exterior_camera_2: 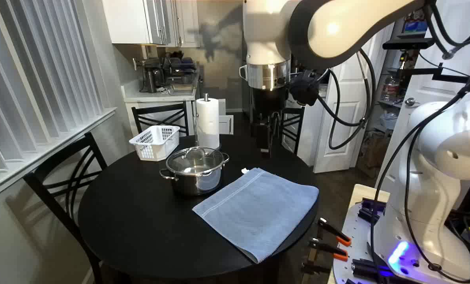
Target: Remove the glass lid from the pot and then put it on the blue towel
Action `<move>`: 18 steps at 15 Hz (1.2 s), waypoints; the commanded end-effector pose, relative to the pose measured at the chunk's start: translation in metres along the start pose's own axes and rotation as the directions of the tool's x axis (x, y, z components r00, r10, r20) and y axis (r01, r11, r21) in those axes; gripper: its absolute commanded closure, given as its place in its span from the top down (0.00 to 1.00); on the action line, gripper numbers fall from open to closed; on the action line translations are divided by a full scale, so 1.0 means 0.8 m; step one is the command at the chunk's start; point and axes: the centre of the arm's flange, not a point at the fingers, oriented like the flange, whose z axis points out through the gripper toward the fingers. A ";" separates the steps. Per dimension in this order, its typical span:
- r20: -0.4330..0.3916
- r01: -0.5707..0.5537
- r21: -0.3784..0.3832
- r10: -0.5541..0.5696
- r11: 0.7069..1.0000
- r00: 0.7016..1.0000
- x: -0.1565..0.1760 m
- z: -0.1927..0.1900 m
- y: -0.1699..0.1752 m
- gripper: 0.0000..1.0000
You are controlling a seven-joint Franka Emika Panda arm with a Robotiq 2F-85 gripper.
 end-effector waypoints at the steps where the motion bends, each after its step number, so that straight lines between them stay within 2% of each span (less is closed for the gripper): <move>1: 0.000 0.000 0.000 0.000 1.000 1.000 0.000 0.000 0.000 1.00; 7: 0.002 0.003 -0.004 -0.003 1.000 1.000 0.003 0.000 0.000 1.00; 9: -0.005 0.007 -0.019 -0.007 1.000 1.000 0.029 -0.008 0.010 1.00; 10: -0.030 0.013 -0.023 -0.014 1.000 0.999 0.056 -0.021 0.025 1.00; 13: -0.088 -0.098 -0.039 0.095 0.994 0.992 0.128 -0.059 0.075 1.00; 16: -0.097 -0.223 -0.020 0.220 0.975 0.971 0.197 -0.087 0.129 1.00; 18: -0.086 -0.279 -0.015 0.277 0.960 0.957 0.242 -0.092 0.150 1.00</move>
